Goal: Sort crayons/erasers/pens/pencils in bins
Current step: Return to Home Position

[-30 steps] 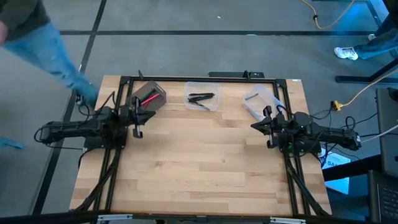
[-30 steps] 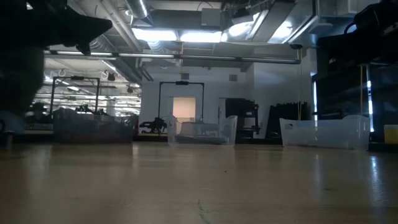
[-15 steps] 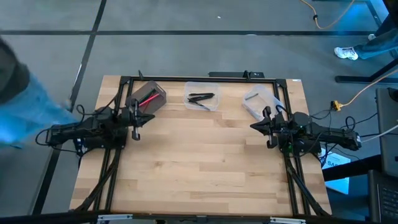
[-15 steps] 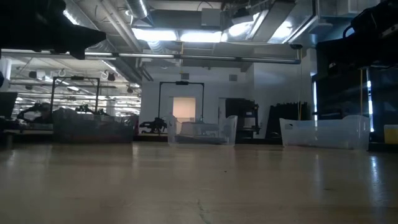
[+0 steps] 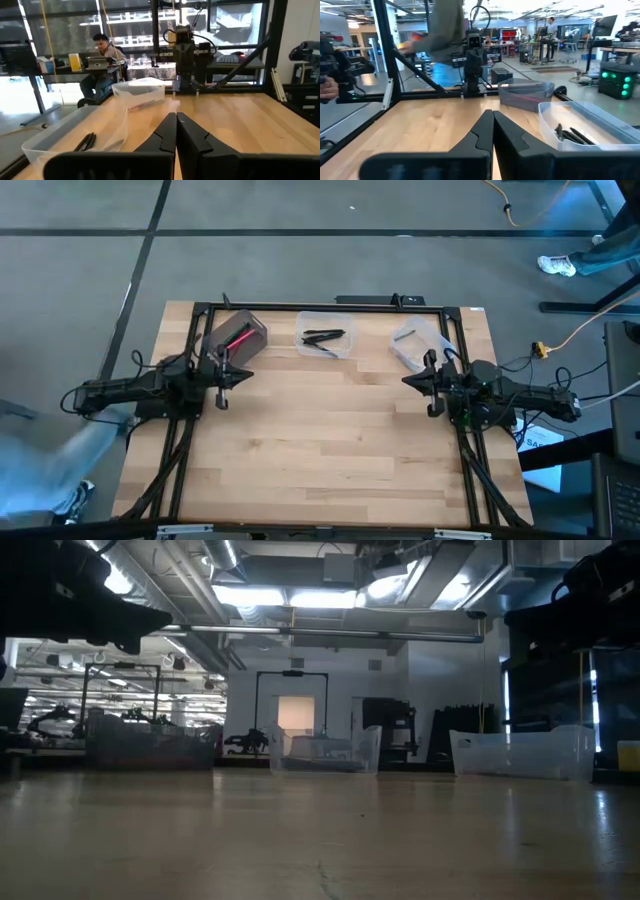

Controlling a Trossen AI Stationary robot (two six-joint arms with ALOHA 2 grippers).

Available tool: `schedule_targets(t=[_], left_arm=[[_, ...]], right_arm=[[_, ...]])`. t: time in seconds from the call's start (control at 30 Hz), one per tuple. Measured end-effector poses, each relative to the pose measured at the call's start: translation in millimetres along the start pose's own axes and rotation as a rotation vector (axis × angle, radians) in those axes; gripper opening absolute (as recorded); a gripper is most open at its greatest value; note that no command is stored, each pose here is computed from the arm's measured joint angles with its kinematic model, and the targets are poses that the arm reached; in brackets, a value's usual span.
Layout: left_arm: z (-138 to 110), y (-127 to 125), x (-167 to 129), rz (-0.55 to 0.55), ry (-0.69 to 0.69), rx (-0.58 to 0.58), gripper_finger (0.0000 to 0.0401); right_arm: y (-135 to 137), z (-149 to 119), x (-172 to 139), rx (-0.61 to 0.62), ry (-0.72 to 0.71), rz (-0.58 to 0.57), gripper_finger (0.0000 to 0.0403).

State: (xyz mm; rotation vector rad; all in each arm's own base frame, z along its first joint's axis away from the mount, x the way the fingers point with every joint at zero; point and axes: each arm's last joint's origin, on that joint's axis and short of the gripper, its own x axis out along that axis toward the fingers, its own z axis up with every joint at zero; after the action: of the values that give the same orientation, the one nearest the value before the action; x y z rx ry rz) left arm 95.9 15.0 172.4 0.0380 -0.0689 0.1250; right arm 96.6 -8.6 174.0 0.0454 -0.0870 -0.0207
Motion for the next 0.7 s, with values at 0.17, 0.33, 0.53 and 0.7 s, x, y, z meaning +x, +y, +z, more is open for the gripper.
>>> schedule_targets(t=[0.17,0.33,0.53,0.7], left_arm=[[3.7,-0.1,-0.1,-0.008,-0.038,0.007,0.0000],[5.5,-3.4,-0.4,-0.122,-0.061,0.029,0.0000],[2.6,-3.7,-0.3,-0.131,-0.032,0.041,0.0000],[2.0,-3.5,0.0,-0.125,-0.025,0.038,0.0000]], right_arm=[[-0.2,-1.6,0.0,0.017,0.016,-0.006,0.0012],[-0.7,-2.0,0.0,0.006,0.020,-0.022,0.0012],[-0.8,-2.0,0.0,-0.011,0.020,-0.023,0.0012],[-2.6,-2.9,-0.1,-0.030,0.029,-0.084,0.0012]])
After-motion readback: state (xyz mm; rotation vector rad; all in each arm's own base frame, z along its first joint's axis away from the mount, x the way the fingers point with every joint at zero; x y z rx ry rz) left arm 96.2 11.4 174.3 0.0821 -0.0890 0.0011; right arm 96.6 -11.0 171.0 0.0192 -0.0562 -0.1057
